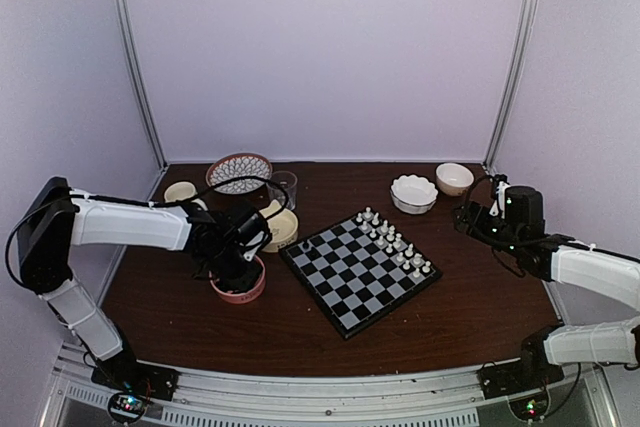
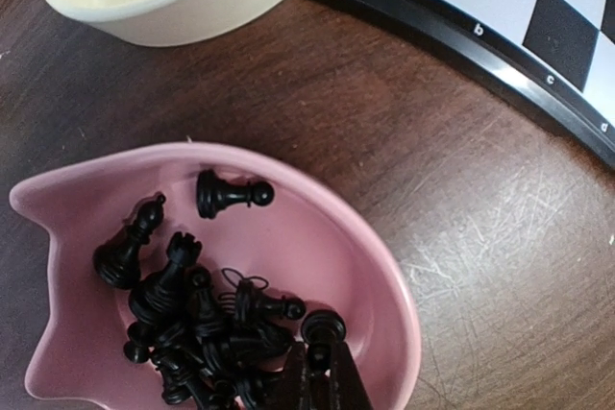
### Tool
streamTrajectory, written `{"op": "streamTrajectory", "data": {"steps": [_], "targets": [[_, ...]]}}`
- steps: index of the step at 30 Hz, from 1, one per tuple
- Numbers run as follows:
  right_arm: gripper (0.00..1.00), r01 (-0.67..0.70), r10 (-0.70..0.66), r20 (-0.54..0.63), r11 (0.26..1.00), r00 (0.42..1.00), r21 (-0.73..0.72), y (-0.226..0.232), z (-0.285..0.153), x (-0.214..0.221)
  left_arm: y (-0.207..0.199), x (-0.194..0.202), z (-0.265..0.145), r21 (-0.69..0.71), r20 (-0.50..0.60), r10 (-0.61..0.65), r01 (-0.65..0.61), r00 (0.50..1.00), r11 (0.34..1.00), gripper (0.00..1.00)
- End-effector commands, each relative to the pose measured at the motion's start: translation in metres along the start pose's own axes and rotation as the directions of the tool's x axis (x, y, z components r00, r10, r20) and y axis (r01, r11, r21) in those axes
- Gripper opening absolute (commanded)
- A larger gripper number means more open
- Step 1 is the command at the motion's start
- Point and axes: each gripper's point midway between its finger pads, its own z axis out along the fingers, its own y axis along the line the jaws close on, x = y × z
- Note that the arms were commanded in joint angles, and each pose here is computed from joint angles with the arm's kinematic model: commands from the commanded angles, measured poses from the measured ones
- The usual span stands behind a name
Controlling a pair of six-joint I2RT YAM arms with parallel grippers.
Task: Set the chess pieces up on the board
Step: Pick up the pawn from the storage box, then place the pawn at f7.
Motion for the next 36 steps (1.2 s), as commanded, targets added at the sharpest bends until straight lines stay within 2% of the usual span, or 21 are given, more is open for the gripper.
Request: {"op": "streamTrajectory", "data": {"steps": [1, 12, 20, 29, 36], "targets": [[0.91, 0.017, -0.017, 0.009, 1.000, 1.000, 0.017, -0.002, -0.001, -0.002, -0.003, -0.023, -0.026, 0.044, 0.090, -0.025, 0.021, 0.996, 0.999, 0.00], [0.91, 0.017, -0.018, 0.016, 1.000, 1.000, 0.016, -0.001, -0.002, -0.003, -0.034, -0.058, -0.072, 0.200, 0.195, -0.047, 0.007, 0.980, 0.980, 0.00], [0.91, 0.016, -0.017, 0.010, 1.000, 1.000, 0.015, -0.002, -0.001, -0.002, -0.078, -0.099, -0.079, 0.272, 0.223, 0.007, -0.069, 0.975, 0.960, 0.00], [0.91, 0.015, -0.015, 0.013, 1.000, 1.000, 0.010, -0.001, -0.003, -0.003, -0.103, -0.141, -0.039, 0.234, 0.214, 0.073, -0.124, 0.974, 0.964, 0.00], [0.91, 0.018, -0.018, 0.015, 1.000, 1.000, 0.018, -0.002, -0.002, -0.003, -0.108, -0.139, -0.012, 0.227, 0.185, 0.101, -0.142, 0.978, 0.963, 0.00]]}}
